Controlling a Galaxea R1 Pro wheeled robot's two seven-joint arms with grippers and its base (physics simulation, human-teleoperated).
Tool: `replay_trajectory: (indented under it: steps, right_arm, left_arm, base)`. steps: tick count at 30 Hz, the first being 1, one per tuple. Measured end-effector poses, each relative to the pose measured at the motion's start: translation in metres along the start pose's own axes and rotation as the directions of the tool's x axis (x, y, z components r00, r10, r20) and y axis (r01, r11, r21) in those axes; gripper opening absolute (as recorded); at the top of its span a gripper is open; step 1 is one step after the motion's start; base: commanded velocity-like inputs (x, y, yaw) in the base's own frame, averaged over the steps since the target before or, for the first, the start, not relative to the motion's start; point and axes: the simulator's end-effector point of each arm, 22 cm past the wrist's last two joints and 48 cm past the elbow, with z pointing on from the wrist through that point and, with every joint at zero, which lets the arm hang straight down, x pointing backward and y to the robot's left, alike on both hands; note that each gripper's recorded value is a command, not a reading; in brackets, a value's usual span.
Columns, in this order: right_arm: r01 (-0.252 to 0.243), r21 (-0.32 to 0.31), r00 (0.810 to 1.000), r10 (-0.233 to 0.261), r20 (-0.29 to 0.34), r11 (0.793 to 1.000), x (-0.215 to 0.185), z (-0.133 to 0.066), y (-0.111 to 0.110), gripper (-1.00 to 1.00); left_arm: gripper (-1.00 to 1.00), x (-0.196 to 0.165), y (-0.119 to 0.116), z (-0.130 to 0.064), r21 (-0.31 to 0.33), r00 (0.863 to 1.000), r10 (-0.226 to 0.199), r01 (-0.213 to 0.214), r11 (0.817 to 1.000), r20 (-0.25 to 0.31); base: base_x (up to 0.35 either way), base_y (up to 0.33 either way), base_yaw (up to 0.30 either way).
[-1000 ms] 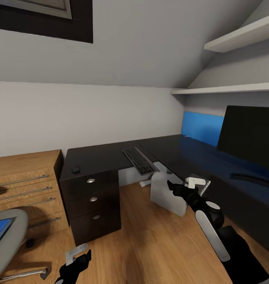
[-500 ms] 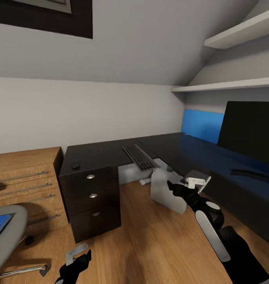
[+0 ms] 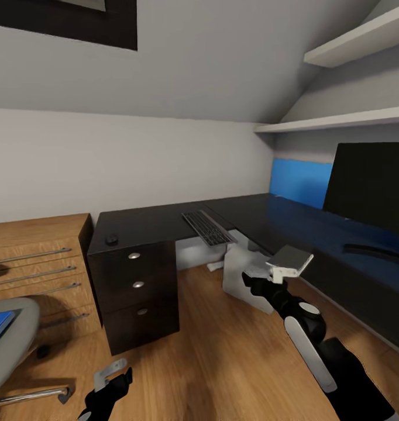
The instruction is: In the bedroom, organize the workspace by keeping the computer under the desk, ensuring the monitor is on the desk, placing the keyboard on the desk next to the monitor, placing the mouse on the desk next to the keyboard, moving the folder from the swivel chair onto the desk next to the mouse, stacking the notebook on top of the folder with the pen on top of the notebook, and positioning the swivel chair next to the desk.
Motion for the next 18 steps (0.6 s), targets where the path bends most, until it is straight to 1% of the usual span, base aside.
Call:
replay_trajectory:
  steps: [3,5,6,7,8,9,10,11,12,13,17,18]
  right_arm:
    - [0.008,0.003,1.000,-0.008,-0.028,1.000,0.023,0.005,0.000,1.00]
    - [0.003,0.023,0.999,-0.002,-0.052,1.000,0.046,0.012,-0.008,1.00]
    - [-0.026,0.035,0.998,0.027,-0.052,0.999,0.061,0.019,-0.006,1.00]
    - [-0.046,0.039,0.998,0.047,-0.037,0.998,0.066,0.023,-0.002,1.00]
    - [-0.077,0.046,0.997,0.077,0.005,0.996,0.068,0.027,0.003,1.00]
    - [-0.114,0.058,0.992,0.110,0.065,0.992,0.071,0.032,0.005,1.00]
    - [-0.129,0.062,0.988,0.124,0.089,0.990,0.074,0.034,0.006,1.00]
    - [-0.161,0.068,0.979,0.151,0.135,0.985,0.077,0.036,0.007,1.00]
    - [-0.220,0.081,0.956,0.198,0.218,0.972,0.084,0.038,0.012,1.00]
    - [-0.273,0.092,0.933,0.241,0.266,0.958,0.100,0.039,0.019,1.00]
    - [-0.299,0.096,0.924,0.262,0.279,0.949,0.114,0.039,0.022,1.00]
    - [-0.304,0.099,0.923,0.266,0.279,0.948,0.118,0.039,0.021,1.00]
  left_arm:
    - [1.00,0.003,0.005,0.004,-0.007,1.000,-0.010,0.010,1.000,0.004]
    - [1.00,0.006,0.008,0.006,-0.010,1.000,-0.013,0.013,1.000,0.006]
    - [1.00,0.007,0.009,0.007,-0.011,1.000,-0.015,0.015,1.000,0.006]
    - [1.00,0.009,0.009,0.008,-0.011,1.000,-0.015,0.015,1.000,0.006]
    - [1.00,0.011,0.010,0.009,-0.011,1.000,-0.016,0.016,1.000,0.006]
    - [1.00,0.013,0.011,0.009,-0.011,1.000,-0.016,0.016,1.000,0.006]
    - [1.00,0.015,0.011,0.010,-0.011,1.000,-0.016,0.016,1.000,0.006]
    - [1.00,0.017,0.012,0.011,-0.011,1.000,-0.016,0.016,1.000,0.006]
    - [1.00,0.019,0.013,0.012,-0.011,1.000,-0.016,0.016,1.000,0.005]
    - [1.00,0.021,0.013,0.013,-0.010,1.000,-0.015,0.015,1.000,0.006]
    - [1.00,0.030,0.013,0.016,-0.005,1.000,-0.011,0.011,1.000,0.005]
    - [1.00,0.029,0.009,0.016,0.006,1.000,-0.014,0.013,1.000,0.009]
  base:
    - [0.000,0.000,0.000]
    - [0.000,0.000,0.000]
    - [0.000,0.000,0.000]
    - [0.000,0.000,0.000]
    - [0.000,0.000,0.000]
    - [0.000,0.000,0.000]
    - [0.000,0.000,0.000]
    - [0.000,0.000,0.000]
    - [0.000,0.000,0.000]
    - [0.000,0.000,0.000]
    - [0.000,0.000,0.000]
    - [0.000,0.000,0.000]
